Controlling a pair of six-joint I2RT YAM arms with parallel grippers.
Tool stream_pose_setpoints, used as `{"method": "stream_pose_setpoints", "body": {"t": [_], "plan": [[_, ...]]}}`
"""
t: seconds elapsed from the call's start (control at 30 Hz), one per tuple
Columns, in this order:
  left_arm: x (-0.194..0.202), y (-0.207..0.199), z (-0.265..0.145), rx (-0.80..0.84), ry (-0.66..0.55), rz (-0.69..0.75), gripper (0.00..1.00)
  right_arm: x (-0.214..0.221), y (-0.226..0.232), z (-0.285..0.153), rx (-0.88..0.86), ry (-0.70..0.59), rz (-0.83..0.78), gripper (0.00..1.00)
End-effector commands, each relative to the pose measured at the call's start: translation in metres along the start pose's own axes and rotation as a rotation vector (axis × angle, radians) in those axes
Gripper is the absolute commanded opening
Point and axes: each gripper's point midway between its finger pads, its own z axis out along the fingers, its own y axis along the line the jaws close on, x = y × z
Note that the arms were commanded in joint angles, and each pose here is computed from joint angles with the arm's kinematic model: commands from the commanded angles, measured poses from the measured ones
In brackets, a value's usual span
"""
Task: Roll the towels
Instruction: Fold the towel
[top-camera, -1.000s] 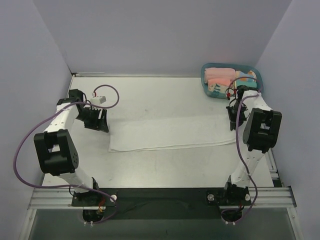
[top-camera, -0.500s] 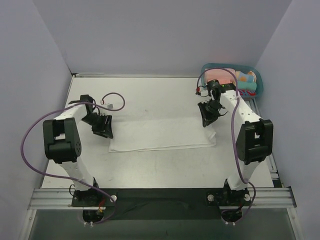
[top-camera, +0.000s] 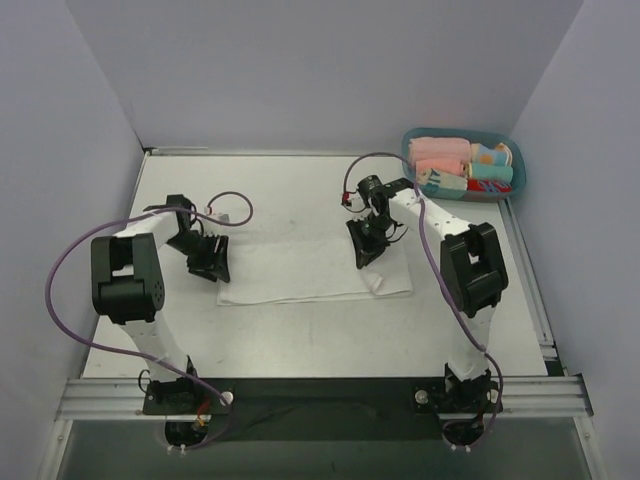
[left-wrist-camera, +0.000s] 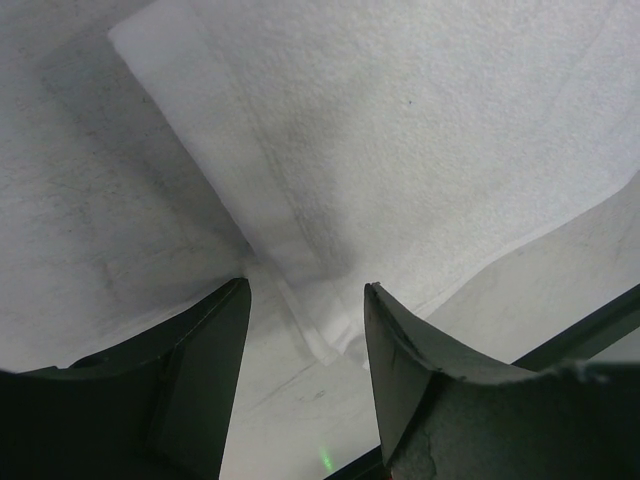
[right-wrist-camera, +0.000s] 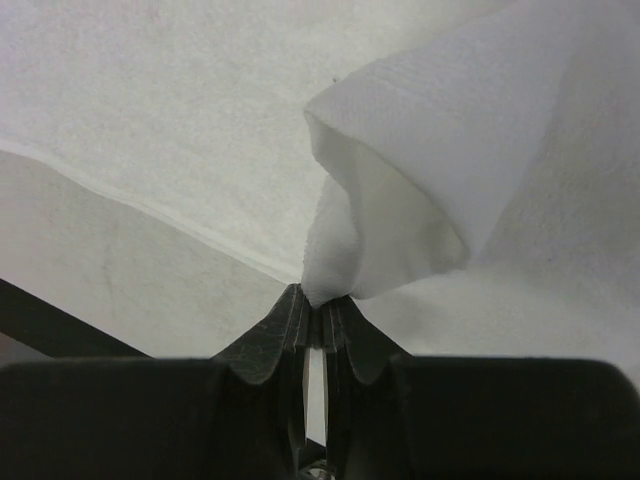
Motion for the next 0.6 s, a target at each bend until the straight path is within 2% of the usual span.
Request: {"method": "stream_pose_setpoints", "body": {"t": [0.0,0.57], "plan": [[0.0,0.004,0.007,-0.018,-0.004,0.008,0.6,-0.016,0.018,-0.003,-0.045,-0.026,0.032,0.0],[-0.001,0.004,0.011,-0.026,0.005,0.014,0.61,-0.029,0.03,0.022,-0.1,0.017,0.081,0.0]]}}
